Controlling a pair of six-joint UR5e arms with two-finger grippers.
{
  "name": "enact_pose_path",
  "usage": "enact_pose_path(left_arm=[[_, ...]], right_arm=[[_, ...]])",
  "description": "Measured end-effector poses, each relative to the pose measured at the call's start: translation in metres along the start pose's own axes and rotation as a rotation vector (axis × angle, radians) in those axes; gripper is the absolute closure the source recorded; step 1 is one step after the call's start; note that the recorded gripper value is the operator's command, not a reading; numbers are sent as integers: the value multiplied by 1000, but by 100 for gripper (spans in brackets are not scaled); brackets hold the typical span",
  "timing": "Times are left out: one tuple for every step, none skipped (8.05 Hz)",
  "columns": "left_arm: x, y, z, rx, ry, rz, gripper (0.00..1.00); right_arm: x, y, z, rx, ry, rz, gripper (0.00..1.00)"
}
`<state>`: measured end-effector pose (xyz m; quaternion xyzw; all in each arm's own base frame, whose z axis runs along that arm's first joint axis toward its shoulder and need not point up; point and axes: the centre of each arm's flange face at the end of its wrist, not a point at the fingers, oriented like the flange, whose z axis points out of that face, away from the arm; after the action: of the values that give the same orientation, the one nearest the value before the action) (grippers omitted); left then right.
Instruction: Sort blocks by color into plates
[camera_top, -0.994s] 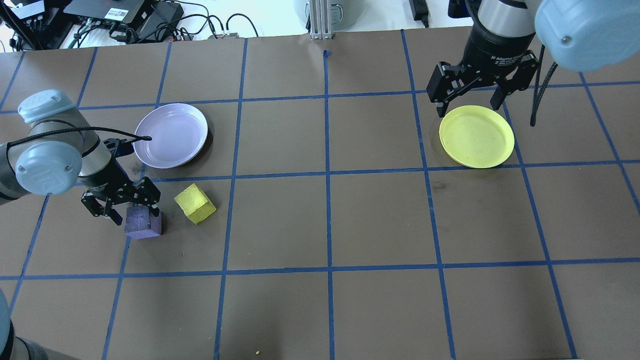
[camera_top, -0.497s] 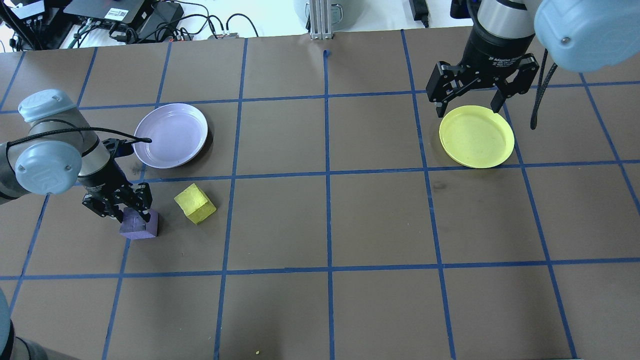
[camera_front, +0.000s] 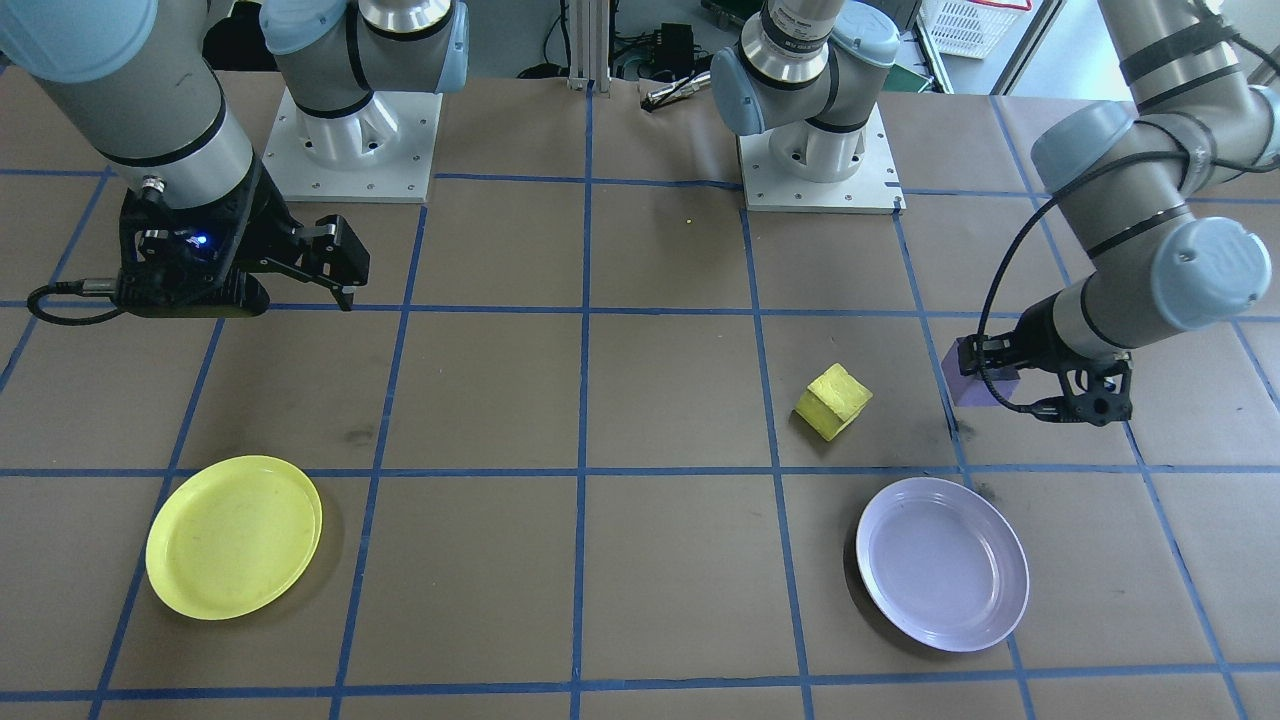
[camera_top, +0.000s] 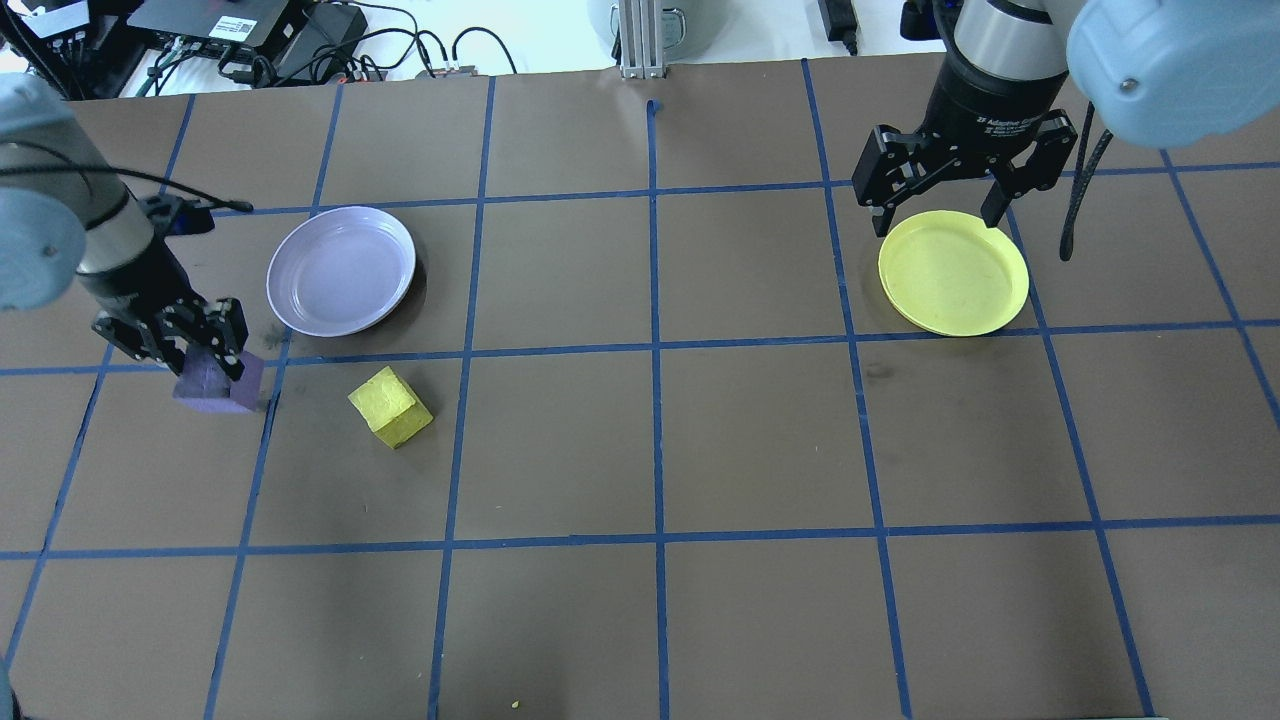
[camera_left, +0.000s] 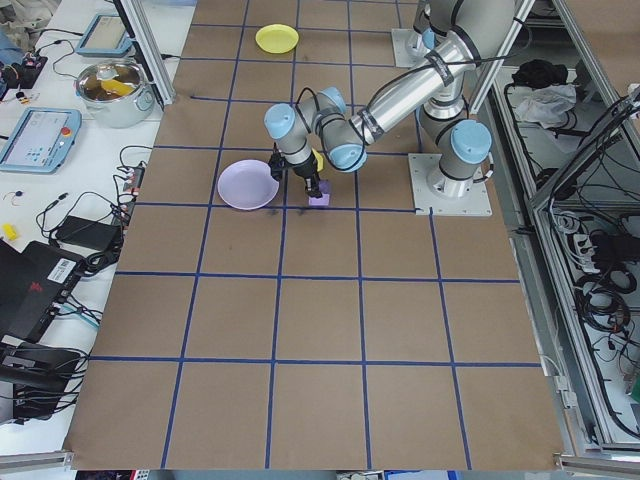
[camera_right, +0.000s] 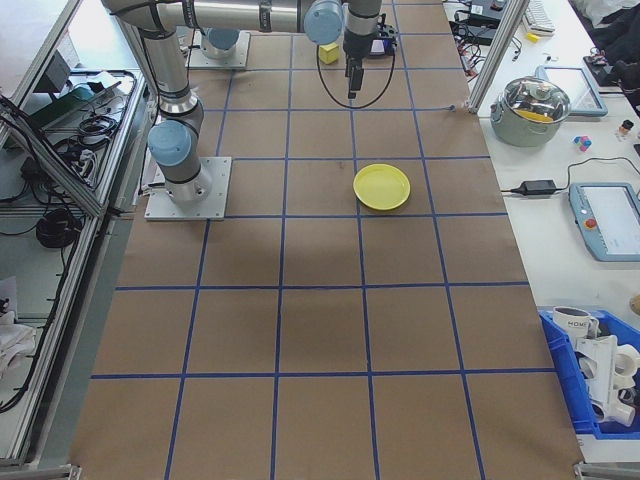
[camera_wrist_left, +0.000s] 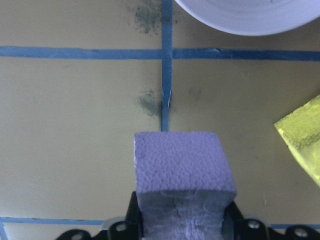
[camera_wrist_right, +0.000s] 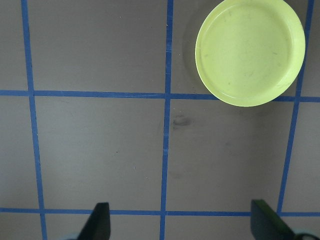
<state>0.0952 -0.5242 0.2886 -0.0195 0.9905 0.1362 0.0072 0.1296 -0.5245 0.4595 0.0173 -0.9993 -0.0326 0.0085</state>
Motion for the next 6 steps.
enact_pose_path(left_arm=[[1, -17, -40, 26, -8, 25, 100], [10, -43, -69, 59, -10, 62, 100], [24, -73, -86, 91, 1, 99, 94], [33, -102, -88, 108, 15, 124, 100], [36, -124, -81, 119, 20, 137, 100], [35, -143, -69, 134, 14, 145, 100]], right_arm=[[0, 0, 1, -2, 0, 0, 0], [0, 0, 1, -4, 0, -1, 0], [0, 1, 1, -5, 0, -3, 0], [0, 1, 1, -5, 0, -4, 0], [0, 1, 1, -5, 0, -4, 0], [0, 1, 2, -6, 1, -5, 0]])
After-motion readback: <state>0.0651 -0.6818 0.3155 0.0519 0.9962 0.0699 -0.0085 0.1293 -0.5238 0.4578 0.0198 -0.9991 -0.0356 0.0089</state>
